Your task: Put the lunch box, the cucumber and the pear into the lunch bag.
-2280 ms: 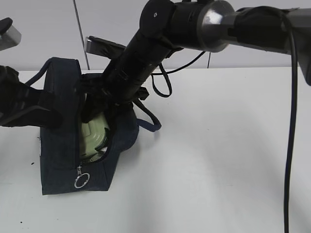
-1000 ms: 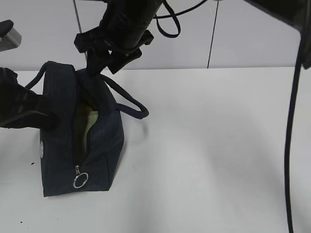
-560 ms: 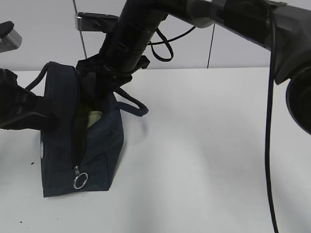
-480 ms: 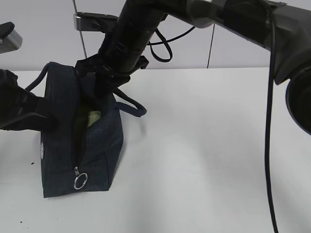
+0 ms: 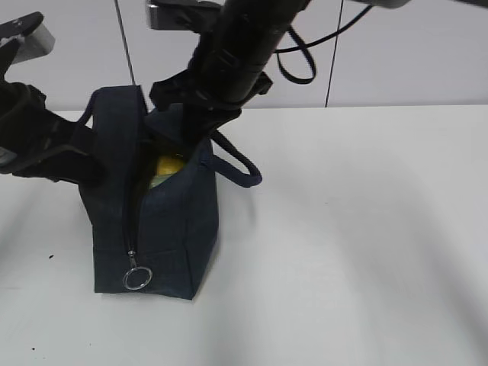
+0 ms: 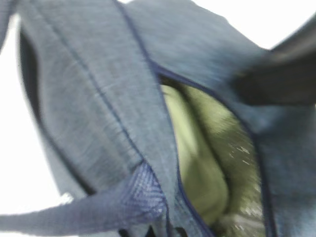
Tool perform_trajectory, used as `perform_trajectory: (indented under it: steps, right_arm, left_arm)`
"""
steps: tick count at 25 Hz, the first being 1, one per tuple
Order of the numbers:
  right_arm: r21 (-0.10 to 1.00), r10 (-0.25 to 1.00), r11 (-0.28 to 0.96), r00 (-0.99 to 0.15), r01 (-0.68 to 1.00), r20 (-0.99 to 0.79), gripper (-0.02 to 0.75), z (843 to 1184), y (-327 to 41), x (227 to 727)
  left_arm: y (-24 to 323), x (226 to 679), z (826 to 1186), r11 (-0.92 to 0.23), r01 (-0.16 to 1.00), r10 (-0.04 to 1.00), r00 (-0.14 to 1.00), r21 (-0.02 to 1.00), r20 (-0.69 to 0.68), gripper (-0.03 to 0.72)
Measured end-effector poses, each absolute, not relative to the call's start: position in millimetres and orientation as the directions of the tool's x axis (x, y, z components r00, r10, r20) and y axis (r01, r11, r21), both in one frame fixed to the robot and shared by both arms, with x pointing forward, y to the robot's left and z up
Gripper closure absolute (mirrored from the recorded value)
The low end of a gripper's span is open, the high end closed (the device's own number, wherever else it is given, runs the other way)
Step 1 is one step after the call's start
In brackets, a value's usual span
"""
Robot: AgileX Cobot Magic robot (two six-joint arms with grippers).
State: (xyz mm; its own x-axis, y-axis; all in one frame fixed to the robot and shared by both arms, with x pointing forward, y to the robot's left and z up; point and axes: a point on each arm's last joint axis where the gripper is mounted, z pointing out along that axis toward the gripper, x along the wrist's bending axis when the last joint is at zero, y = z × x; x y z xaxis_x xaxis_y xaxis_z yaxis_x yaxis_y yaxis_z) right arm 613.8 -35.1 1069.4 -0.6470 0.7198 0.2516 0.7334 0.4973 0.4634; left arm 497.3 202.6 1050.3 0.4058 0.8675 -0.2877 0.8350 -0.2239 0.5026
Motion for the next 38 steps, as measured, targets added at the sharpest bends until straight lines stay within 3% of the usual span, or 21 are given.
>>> perform_trajectory:
  steps: [6, 12, 16, 19, 23, 25, 32, 38]
  right_arm:
    - [0.512, 0.778, 0.413, -0.584, 0.753, 0.231, 0.731, 1073.9, -83.4, 572.6]
    - [0.520, 0.811, 0.370, -0.541, 0.770, 0.223, 0.732, 1054.2, -104.1, 554.7]
    - [0.534, 0.824, 0.348, -0.524, 0.770, 0.218, 0.729, 1049.3, -110.7, 557.8]
    - [0.558, 0.825, 0.342, -0.526, 0.756, 0.207, 0.656, 1051.3, -113.8, 560.9]
    - [0.583, 0.821, 0.344, -0.537, 0.736, 0.193, 0.412, 1054.8, -114.5, 561.9]
    - [0.587, 0.817, 0.352, -0.545, 0.729, 0.187, 0.339, 1054.9, -114.4, 562.0]
    - [0.664, 0.801, 0.369, -0.585, 0.650, 0.128, 0.296, 1082.1, -120.8, 552.9]
    - [0.768, 0.799, 0.300, -0.589, 0.566, 0.121, 0.296, 1103.6, -133.2, 522.1]
  left_arm:
    - [176.5, 521.7, 1051.7, -0.281, 0.819, 0.838, 0.463, 0.501, -0.287, 0.704]
    - [131.8, 530.4, 1037.2, -0.378, 0.799, 0.782, 0.546, 0.467, -0.301, 0.704]
    - [126.6, 533.2, 1030.6, -0.386, 0.803, 0.779, 0.547, 0.455, -0.305, 0.697]
    - [126.9, 533.1, 1032.4, -0.384, 0.799, 0.779, 0.549, 0.463, -0.301, 0.622]
    - [129.2, 529.0, 1043.4, -0.382, 0.782, 0.776, 0.561, 0.492, -0.290, 0.459]
    - [131.4, 525.6, 1053.1, -0.378, 0.765, 0.773, 0.570, 0.521, -0.277, 0.425]
    - [148.2, 503.4, 1074.9, -0.335, 0.694, 0.794, 0.572, 0.638, -0.205, 0.403]
    - [169.9, 475.7, 1069.1, -0.212, 0.611, 0.843, 0.509, 0.762, -0.174, 0.401]
